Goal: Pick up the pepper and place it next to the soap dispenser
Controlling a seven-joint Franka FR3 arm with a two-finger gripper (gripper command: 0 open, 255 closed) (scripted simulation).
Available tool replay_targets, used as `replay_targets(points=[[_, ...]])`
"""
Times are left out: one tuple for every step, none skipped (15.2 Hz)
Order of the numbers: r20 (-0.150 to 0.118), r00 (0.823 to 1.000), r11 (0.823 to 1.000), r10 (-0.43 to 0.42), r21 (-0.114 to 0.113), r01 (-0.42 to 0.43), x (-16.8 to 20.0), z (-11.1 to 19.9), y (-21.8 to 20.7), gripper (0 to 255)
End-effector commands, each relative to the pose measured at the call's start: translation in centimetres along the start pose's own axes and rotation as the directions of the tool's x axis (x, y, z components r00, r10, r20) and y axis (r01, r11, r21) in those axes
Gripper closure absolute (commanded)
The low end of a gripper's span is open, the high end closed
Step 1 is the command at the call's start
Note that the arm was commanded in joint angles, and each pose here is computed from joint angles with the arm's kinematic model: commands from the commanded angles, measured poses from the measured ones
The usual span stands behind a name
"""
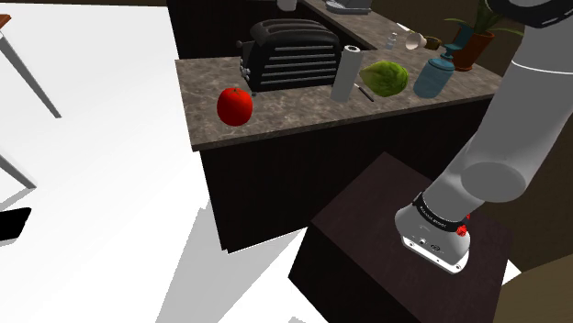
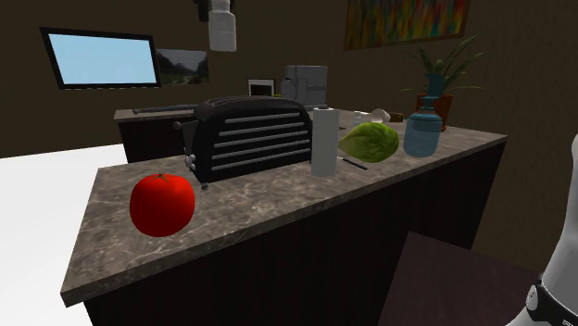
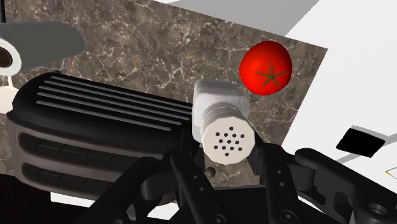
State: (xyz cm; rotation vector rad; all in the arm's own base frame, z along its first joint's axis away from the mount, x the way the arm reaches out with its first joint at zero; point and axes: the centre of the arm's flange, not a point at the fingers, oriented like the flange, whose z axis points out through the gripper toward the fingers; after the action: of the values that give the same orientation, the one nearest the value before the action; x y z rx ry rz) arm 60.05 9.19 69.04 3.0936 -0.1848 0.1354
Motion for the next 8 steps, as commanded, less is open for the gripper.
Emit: replay_targets(points=[[0.001,1.0,1.0,0.0,0.0,0.0,0.1,-1.0,0.1,255],[0.001,1.0,1.0,0.0,0.0,0.0,0.1,-1.5,0.1,255],[0.001,1.0,1.0,0.0,0.0,0.0,0.2,-2.0,0.1,255],[0.001,1.0,1.0,0.0,0.0,0.0,0.2,-2.5,0.1,255],[0.001,1.0,1.0,0.0,0.0,0.0,0.2,-3.1,0.1,255],[0.001,1.0,1.0,0.0,0.0,0.0,0.3,-3.3,0.1,255],[0.001,1.0,1.0,0.0,0.0,0.0,-0.1,-3.3,1.4,255],[0.001,1.0,1.0,0.0,0.0,0.0,-0.6,-3.3,2.7,255]])
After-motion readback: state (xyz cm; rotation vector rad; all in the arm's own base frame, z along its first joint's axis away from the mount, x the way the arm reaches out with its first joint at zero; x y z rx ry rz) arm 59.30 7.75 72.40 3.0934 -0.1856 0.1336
